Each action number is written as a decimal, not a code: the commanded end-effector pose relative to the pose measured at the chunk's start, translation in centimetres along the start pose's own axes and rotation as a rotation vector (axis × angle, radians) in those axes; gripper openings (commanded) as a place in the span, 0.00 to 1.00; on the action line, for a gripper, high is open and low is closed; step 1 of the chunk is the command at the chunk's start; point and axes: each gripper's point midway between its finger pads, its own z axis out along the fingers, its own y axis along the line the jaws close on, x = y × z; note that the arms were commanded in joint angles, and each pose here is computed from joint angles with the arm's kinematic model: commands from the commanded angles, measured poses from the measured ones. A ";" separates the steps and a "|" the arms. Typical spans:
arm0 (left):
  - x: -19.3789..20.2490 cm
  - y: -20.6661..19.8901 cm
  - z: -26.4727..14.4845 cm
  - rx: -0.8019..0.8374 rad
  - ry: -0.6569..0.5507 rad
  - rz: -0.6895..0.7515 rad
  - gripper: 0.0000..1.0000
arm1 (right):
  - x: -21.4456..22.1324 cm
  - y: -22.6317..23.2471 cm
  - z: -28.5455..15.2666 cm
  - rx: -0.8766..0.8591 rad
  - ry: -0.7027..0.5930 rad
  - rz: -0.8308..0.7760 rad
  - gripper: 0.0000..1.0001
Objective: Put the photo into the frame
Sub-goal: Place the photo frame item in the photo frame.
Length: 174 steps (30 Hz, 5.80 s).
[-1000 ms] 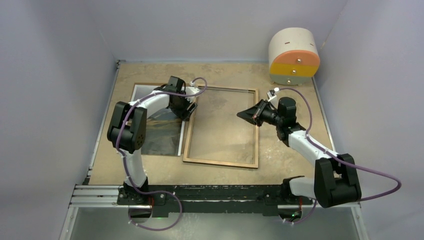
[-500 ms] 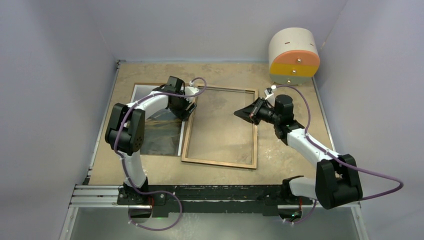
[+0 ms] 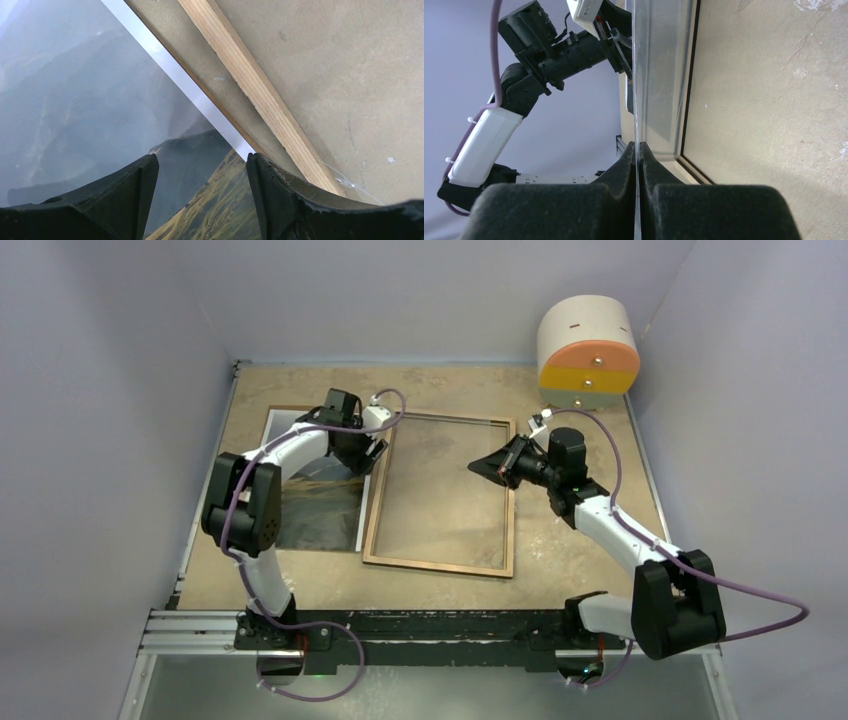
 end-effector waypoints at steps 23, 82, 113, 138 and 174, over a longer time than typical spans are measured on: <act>2.9 3.2 1.8 -0.319 0.053 0.188 0.71 | 0.2 2.5 -0.7 -0.053 0.012 -0.066 0.00; 0.0 -1.9 2.2 -0.037 -0.036 0.027 0.74 | 1.8 -0.5 0.7 0.089 0.108 -0.179 0.00; -0.1 -1.3 1.6 -0.061 -0.044 0.050 0.74 | 1.7 -7.1 0.6 0.256 0.080 -0.242 0.00; 0.3 -1.2 1.7 -0.070 -0.038 0.063 0.74 | -1.8 -13.3 -1.0 0.651 0.037 -0.371 0.80; -5.1 0.2 -2.3 0.026 -0.142 -0.049 0.77 | -2.0 -4.3 1.0 0.537 -0.057 -0.460 0.84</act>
